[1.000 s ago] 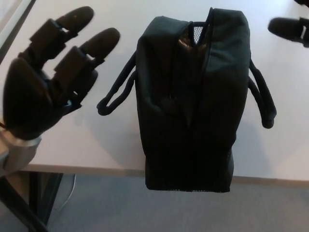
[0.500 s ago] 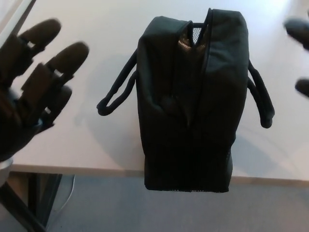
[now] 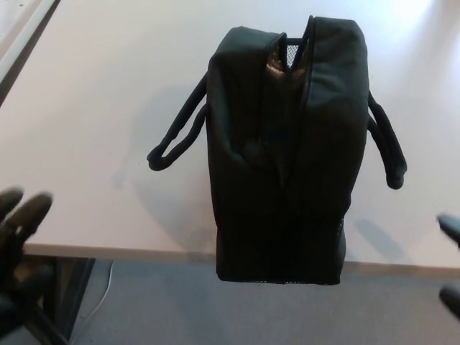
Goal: A lunch bag is kept on the middle of the desk and the robot uses both its hands to grab the opening of the bag from the left and right and moves its hands away from each other to spread the bag open
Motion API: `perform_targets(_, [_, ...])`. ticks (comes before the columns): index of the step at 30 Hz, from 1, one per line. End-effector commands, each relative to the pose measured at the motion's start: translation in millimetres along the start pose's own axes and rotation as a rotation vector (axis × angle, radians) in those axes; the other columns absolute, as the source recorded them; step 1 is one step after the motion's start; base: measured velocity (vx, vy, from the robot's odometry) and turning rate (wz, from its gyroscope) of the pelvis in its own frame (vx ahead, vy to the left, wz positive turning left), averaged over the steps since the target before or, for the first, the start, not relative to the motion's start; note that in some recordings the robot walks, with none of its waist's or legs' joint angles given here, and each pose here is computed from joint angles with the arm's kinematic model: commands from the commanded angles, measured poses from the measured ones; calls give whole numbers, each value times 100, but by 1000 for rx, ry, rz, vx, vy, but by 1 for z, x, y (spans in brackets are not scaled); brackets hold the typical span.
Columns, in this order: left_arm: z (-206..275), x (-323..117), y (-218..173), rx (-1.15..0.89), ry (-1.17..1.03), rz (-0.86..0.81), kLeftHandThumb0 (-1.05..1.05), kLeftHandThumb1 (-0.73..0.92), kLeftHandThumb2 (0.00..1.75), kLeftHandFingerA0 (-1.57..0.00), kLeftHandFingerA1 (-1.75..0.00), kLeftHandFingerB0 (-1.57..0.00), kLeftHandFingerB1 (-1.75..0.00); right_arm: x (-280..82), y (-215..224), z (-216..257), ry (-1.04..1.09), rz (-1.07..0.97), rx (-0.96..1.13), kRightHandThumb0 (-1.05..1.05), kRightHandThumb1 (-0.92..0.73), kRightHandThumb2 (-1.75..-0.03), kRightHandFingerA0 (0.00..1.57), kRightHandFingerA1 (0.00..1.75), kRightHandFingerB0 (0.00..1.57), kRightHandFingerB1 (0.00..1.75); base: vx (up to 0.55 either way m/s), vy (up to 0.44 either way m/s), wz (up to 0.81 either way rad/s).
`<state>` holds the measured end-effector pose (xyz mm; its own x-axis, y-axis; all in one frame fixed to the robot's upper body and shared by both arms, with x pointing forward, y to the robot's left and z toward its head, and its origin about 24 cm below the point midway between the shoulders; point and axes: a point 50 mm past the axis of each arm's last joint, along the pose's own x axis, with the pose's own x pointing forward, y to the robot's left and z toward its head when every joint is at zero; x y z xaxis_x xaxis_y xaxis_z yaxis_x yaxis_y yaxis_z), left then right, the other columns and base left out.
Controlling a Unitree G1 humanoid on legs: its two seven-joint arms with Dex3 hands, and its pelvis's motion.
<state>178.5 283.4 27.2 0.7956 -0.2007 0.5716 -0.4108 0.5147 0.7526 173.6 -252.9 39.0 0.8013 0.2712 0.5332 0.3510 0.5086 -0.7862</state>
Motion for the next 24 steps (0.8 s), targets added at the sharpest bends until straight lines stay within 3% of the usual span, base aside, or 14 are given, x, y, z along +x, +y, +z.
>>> perform_targets(1, [6,-75,3,-257,435,95,-27,71,61,-35,-35,-19,-28,-75,46,19,228,4,159,-33,-68,-61,35,37,26,31,0,0,0])
perform_targets(2, [10,-82,3,-286,471,81,-23,50,95,-27,-55,-10,-47,-71,54,18,187,77,166,-30,-65,-59,38,37,32,35,0,0,0])
perform_targets(3, [12,-86,3,-302,495,67,-25,50,95,-30,-56,-11,-47,-65,59,17,162,113,174,-39,-56,-73,39,46,35,45,0,0,0])
perform_targets(6, [13,-88,-2,-343,528,45,-22,50,94,-33,-57,-11,-47,-57,70,16,189,163,198,-33,-67,-60,42,38,35,35,0,0,0])
perform_targets(7, [12,-87,-5,-356,536,36,-21,49,95,-33,-57,-11,-47,-55,74,16,207,184,226,-39,-59,-73,36,45,30,42,0,0,0])
perform_targets(8, [11,-86,-9,-370,549,25,-22,49,94,-33,-57,-10,-47,-53,77,15,217,210,236,-31,-68,-60,41,38,31,34,0,0,0])
perform_targets(9, [11,-85,-13,-382,561,16,-22,49,94,-33,-57,-10,-47,-50,79,13,220,233,236,-31,-68,-60,41,38,31,34,0,0,0])
perform_targets(10, [9,-84,-15,-384,574,-12,-31,69,61,-44,-40,-23,-29,-50,82,12,231,260,244,-33,-68,-60,42,39,31,34,0,0,0])
perform_targets(16, [3,-76,-21,-353,507,-148,-30,67,60,-49,-42,-26,-30,-53,87,10,243,354,275,-27,-67,-61,50,41,36,35,0,0,0])
perform_targets(18, [3,-76,-20,-344,495,-165,-29,67,60,-50,-43,-26,-31,-55,88,11,255,343,291,-26,-66,-60,51,41,36,36,0,0,0])
perform_targets(19, [3,-76,-19,-346,494,-168,-23,47,93,-41,-60,-14,-49,-56,88,11,263,339,295,-27,-68,-61,51,42,36,36,0,0,0])
perform_targets(24, [1,-74,-18,-349,497,-177,-20,48,94,-41,-60,-12,-48,-57,90,8,300,363,289,-29,-69,-61,50,41,36,36,0,0,0])
